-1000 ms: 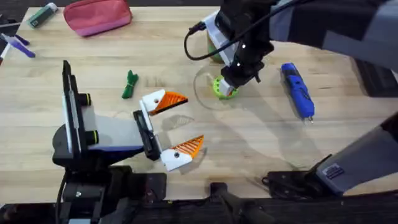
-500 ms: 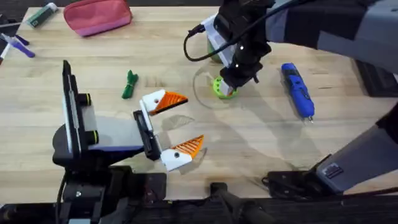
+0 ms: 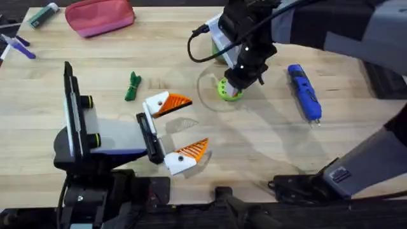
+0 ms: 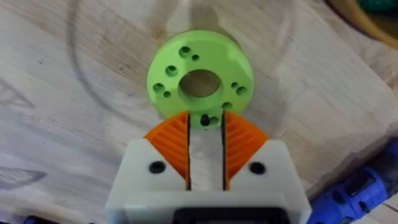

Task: Pick up the gripper from the table and insert it into the empty holder that is missing its gripper. Then pick up a screw, insert it into the mounting hole, and use the screwdriver to tighten it. Finally, clean up the table by picking up the vegetable and placing it into the bucket.

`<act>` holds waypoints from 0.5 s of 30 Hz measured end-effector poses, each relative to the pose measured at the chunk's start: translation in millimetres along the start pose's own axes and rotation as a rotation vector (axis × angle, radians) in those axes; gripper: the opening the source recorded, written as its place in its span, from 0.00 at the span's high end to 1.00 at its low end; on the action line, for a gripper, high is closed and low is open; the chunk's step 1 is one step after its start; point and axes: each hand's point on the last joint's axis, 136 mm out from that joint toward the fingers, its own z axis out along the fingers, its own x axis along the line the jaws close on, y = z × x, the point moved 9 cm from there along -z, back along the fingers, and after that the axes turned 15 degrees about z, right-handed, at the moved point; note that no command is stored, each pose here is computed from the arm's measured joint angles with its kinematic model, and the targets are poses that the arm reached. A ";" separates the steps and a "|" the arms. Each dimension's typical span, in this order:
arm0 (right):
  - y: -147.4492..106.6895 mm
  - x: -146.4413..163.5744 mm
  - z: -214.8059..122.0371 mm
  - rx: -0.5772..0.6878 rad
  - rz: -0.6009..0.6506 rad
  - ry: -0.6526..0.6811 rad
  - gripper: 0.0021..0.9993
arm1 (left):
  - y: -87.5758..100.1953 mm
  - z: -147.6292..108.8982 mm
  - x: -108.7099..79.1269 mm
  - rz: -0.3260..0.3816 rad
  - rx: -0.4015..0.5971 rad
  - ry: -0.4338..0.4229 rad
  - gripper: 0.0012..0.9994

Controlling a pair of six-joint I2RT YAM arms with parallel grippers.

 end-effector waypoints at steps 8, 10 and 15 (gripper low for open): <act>0.1 0.0 0.0 -0.001 0.000 0.000 0.75 | 0.0 0.0 0.0 0.000 0.000 0.000 0.01; 0.3 0.1 0.2 -0.002 0.001 0.000 0.75 | 0.0 0.0 0.0 0.000 0.000 0.000 0.01; 0.4 0.3 4.6 -0.011 0.009 0.002 0.75 | 0.0 0.0 0.0 0.000 0.000 0.000 0.01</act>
